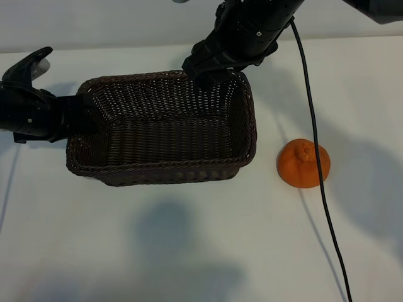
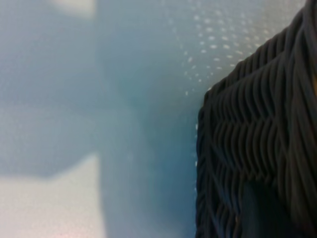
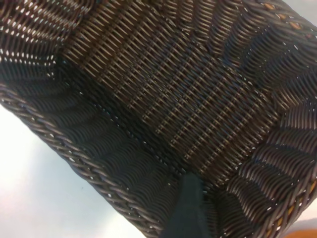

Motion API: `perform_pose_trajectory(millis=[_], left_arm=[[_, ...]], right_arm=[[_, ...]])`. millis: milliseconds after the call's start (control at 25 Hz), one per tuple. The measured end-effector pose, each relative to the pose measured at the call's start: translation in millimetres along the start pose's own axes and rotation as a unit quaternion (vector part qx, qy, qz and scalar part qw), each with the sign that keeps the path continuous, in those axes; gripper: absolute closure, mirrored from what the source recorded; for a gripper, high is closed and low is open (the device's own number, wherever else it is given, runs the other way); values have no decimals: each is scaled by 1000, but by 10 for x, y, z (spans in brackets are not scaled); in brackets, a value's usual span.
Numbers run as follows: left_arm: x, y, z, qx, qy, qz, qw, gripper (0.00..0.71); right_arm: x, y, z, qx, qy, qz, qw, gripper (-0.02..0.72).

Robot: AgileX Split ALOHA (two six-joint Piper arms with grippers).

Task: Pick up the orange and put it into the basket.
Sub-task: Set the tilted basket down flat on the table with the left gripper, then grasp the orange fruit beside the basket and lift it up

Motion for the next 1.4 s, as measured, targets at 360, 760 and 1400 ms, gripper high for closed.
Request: perform_pose_trajectory(millis=[360, 760, 1400], left_arm=[[-1, -3, -1, 0, 0, 0, 1000, 557], [-1, 15, -26, -9, 11, 8, 1000, 347], [-356, 7, -126, 2, -14, 7, 1000, 116]], right_arm=[[0, 0, 1, 0, 0, 0, 1000, 108], [0, -1, 2, 0, -1, 0, 1000, 108], [0, -1, 4, 1, -2, 0, 1000, 108]])
Point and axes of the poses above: a point on each arm's last joint axis where the gripper is mounted, x pointing out along that axis toward the gripper, z along the wrist's bending axis when the last joint is at zero, y = z × x, the point moved 2 cm from there along x, pointing out along that axis toward the gripper, and after that the axes turned 6 degrees about x, right-handed, at the moved point
